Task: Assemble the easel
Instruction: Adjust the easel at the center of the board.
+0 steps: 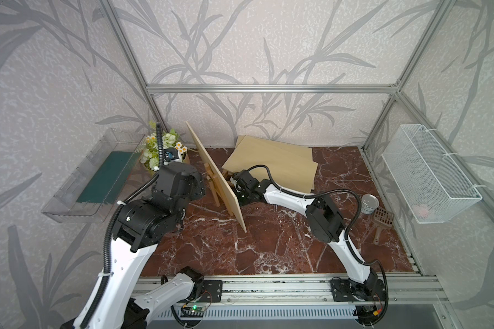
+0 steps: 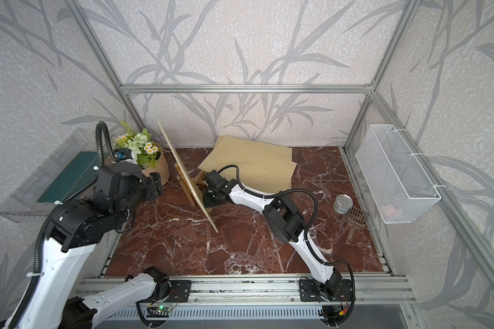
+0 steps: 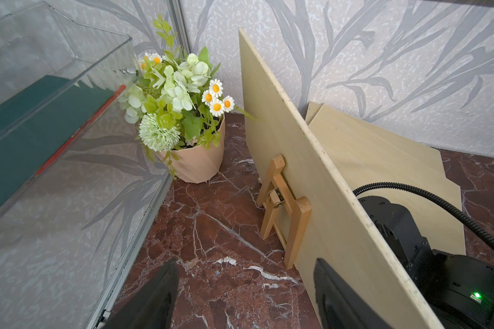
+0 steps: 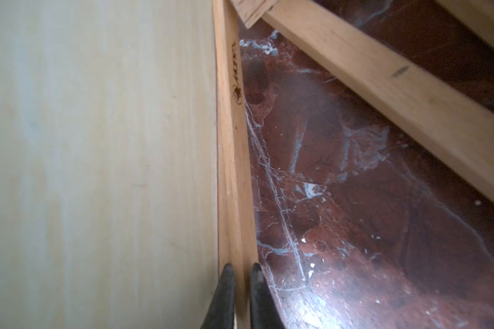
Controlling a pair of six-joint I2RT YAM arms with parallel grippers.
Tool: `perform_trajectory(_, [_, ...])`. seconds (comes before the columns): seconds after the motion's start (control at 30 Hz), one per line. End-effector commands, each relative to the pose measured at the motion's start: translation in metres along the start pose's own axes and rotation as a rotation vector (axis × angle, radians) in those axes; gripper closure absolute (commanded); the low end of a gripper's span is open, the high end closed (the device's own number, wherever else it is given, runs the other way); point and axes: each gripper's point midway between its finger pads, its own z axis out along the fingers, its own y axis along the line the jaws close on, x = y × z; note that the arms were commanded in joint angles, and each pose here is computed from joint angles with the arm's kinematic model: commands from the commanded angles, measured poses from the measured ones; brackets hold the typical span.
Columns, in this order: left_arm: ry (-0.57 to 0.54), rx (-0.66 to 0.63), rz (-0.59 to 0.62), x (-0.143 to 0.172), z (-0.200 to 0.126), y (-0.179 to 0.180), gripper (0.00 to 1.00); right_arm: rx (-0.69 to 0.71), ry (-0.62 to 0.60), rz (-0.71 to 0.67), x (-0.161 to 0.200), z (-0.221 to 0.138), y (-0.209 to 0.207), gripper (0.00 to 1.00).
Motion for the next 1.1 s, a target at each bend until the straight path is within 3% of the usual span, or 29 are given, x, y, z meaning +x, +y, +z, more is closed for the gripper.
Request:
perform_trajectory(0.0, [0.038,0.012,0.008,0.01,0.003,-0.001,0.24,0.21,0.1,0.042,0.037,0.011,-0.056,0.91])
perform_trajectory(0.27, [0.091,0.057,-0.008,0.03,0.01,-0.004,0.26,0.21,0.091,0.008,0.034,0.008,-0.053,0.91])
perform_trajectory(0.7, [0.28,0.179,-0.099,0.102,0.049,-0.01,0.25,0.16,0.093,-0.007,0.028,0.004,-0.044,0.92])
perform_trajectory(0.93, [0.224,0.258,0.0,0.108,0.073,-0.018,0.25,0.119,0.114,-0.018,0.026,-0.002,-0.039,0.92])
perform_trajectory(1.07, [0.174,0.227,0.095,0.113,0.094,-0.013,0.25,0.104,0.124,-0.03,0.026,-0.004,-0.037,0.92])
